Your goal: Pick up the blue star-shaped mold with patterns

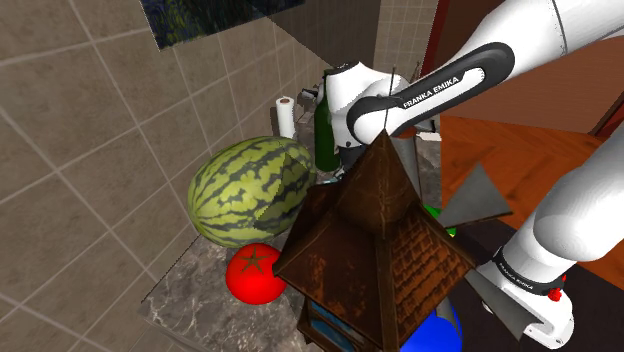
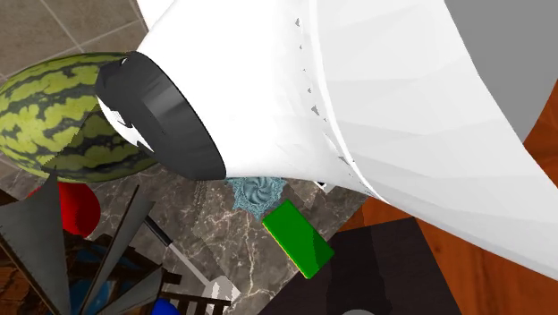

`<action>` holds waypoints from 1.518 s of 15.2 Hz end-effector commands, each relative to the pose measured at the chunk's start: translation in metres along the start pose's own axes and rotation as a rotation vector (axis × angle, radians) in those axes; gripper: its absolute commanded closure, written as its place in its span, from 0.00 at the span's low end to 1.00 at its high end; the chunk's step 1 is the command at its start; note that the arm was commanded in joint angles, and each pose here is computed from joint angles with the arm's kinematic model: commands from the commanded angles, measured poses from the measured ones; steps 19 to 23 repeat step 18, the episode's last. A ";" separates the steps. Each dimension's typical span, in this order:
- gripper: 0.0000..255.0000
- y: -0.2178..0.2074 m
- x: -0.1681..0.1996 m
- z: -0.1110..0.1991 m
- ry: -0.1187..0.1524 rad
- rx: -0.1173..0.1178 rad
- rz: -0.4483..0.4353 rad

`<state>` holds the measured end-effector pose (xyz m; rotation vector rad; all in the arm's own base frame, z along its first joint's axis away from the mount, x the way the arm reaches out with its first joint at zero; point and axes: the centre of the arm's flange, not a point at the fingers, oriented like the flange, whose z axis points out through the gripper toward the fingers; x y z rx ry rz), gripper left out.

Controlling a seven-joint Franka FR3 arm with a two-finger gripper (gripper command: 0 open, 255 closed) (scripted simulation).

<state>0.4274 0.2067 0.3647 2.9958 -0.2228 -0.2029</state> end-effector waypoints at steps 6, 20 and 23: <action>1.00 0.003 -0.003 -0.026 -0.001 0.000 0.000; 1.00 0.011 -0.010 -0.079 -0.001 0.000 0.000; 1.00 0.011 -0.010 -0.079 -0.001 0.000 0.000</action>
